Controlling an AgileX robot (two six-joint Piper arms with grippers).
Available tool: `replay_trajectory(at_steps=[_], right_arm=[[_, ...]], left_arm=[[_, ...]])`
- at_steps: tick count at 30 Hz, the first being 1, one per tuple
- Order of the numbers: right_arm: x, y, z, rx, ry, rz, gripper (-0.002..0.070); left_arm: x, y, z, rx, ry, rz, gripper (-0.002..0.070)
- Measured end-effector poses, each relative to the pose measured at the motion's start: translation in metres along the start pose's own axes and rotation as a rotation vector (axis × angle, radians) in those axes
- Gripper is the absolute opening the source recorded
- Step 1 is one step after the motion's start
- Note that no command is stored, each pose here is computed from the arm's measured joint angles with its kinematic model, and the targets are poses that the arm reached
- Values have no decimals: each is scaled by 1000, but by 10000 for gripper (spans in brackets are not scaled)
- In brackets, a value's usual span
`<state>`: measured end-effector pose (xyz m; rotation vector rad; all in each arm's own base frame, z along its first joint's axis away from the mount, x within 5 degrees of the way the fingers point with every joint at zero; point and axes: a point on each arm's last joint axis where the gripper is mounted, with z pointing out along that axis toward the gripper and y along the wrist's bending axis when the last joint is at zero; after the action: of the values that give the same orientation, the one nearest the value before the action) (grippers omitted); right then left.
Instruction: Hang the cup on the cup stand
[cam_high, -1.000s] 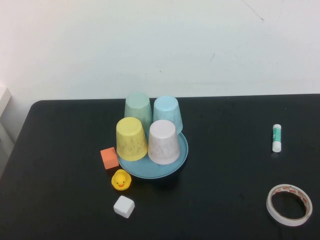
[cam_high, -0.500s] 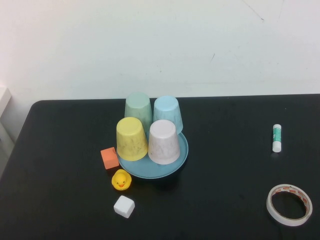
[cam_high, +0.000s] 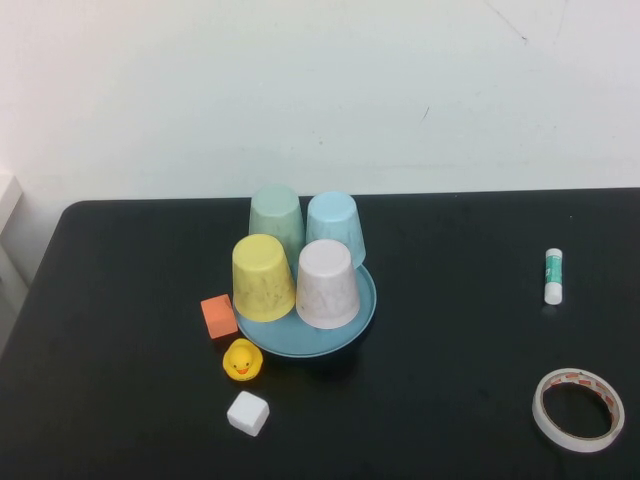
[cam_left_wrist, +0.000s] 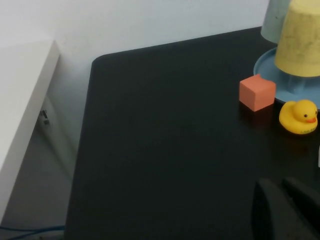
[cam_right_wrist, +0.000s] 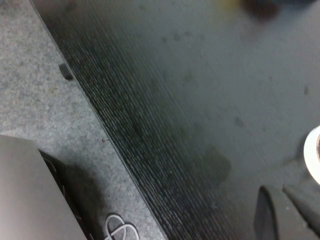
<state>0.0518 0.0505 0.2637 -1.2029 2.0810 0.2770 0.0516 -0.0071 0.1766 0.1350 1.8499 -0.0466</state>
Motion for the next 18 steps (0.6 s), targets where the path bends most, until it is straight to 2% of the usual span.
replay_trajectory(at_steps=[18], right_arm=[[0,0,0,-2,0,1,-1]], left_arm=[[0,0,0,-4,-2,-57,-1]])
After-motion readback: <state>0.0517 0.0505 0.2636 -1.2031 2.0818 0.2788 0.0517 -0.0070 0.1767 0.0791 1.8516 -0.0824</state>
